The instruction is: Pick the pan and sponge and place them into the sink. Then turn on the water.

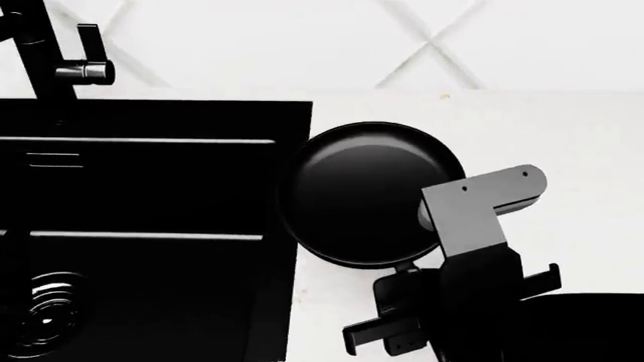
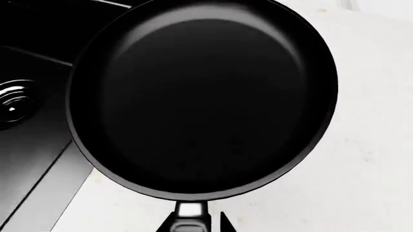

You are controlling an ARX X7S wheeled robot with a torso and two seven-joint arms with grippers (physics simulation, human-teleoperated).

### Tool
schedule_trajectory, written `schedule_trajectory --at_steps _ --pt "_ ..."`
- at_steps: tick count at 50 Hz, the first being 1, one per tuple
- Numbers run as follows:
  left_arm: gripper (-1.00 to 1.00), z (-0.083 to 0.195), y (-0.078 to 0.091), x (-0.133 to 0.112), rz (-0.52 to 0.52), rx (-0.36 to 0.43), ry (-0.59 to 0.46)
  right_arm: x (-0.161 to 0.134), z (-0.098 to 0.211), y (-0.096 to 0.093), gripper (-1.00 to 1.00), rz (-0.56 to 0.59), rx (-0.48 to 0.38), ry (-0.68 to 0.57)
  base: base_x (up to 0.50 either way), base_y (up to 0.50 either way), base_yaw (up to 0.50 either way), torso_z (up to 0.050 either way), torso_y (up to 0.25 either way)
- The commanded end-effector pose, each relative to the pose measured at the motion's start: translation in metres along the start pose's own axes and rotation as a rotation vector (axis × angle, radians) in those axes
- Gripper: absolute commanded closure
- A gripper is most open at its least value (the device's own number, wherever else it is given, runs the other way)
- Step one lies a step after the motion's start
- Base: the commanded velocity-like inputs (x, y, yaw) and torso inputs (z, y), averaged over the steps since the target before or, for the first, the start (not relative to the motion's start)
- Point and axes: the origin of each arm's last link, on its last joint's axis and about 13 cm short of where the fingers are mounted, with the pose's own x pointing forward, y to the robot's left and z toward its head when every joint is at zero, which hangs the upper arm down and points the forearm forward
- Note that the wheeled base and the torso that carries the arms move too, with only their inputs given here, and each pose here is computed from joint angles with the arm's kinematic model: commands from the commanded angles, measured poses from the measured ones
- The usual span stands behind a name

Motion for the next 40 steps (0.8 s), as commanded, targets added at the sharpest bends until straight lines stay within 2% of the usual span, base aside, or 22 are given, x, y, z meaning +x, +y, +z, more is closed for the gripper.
schedule_trajectory --at_steps 1,11,15,16,28,29,34,40 --pt "-1.0 -0.002 0.002 -0.001 0.002 -0.012 -0.011 -0.003 0.007 -0.002 1.0 -0.001 -0.012 -0.048 0.0 0.5 0.0 0.0 0.0" --pt "-1.0 -0.004 0.004 -0.003 0.006 -0.014 -0.01 0.0 0.003 -0.001 1.0 0.006 -0.03 -0.037 0.0 0.5 0.0 0.002 0.002" --pt "-1.0 -0.002 0.001 -0.001 0.007 -0.01 -0.009 0.0 0.002 -0.001 1.0 0.006 -0.021 -0.044 0.0 0.5 0.0 0.0 0.0" --pt "-1.0 -0.002 0.005 -0.003 0.007 -0.01 -0.01 0.0 0.002 -0.001 1.0 0.005 -0.022 -0.044 0.01 0.5 0.0 0.0 0.01" --pt "-1.0 -0.003 0.003 -0.001 0.004 -0.01 -0.009 0.003 -0.002 -0.001 1.0 0.009 -0.015 -0.035 0.01 0.5 0.0 0.0 0.002" --pt "-1.0 -0.004 0.007 -0.003 0.005 -0.01 -0.009 0.003 -0.003 -0.001 1.0 0.009 -0.014 -0.034 0.01 0.5 0.0 0.0 0.0" --pt "-1.0 -0.004 0.003 -0.002 0.005 -0.011 -0.008 0.006 -0.006 0.0 1.0 0.016 -0.014 -0.024 0.02 0.5 0.0 0.0 0.0" --pt "-1.0 -0.004 0.006 -0.002 0.004 -0.009 -0.009 0.005 -0.008 -0.001 1.0 0.015 0.005 -0.034 0.02 0.5 0.0 0.002 0.002"
